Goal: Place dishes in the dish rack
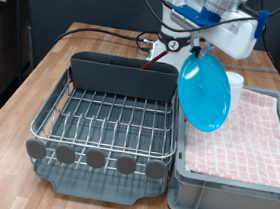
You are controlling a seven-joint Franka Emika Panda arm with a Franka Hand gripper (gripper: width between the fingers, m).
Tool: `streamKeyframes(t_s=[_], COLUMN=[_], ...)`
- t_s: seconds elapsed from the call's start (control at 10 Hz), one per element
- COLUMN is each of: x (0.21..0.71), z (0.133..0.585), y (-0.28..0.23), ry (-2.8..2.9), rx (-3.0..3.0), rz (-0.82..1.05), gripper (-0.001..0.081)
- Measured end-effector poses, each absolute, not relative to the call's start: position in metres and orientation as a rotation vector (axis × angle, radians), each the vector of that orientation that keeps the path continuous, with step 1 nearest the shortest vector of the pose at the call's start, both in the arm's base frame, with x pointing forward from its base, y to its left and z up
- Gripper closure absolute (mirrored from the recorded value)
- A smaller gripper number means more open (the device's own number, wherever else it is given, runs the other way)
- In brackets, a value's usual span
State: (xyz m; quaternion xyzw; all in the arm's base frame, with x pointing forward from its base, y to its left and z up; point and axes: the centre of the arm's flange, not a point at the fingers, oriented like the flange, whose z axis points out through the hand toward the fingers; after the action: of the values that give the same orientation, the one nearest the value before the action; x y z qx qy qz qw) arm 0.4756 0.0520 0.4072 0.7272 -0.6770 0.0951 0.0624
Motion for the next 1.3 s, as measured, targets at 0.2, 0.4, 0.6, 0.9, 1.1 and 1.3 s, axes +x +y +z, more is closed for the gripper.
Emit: streamKeyframes(t_s=[0.2,0.4,0.6,0.9,1.1,1.3], x=[0.474,0.466,0.461,0.468,0.469,0.470], z=[0.405,0.410,0.423,0.437,0.439,0.444], y=[0.051,0.030,-0.003,-0.058,-0.063,-0.066], ry=[-2.033,-1.947,-1.740,-1.316,-1.233,-1.184], rx=[2.185,2.104,2.110,2.282,2.316,2.269], rz=[0.279,0.276,0.356,0.434,0.438,0.462], gripper=[0.0787,0.0787,0.0787,0.0787,0.0788,0.0788])
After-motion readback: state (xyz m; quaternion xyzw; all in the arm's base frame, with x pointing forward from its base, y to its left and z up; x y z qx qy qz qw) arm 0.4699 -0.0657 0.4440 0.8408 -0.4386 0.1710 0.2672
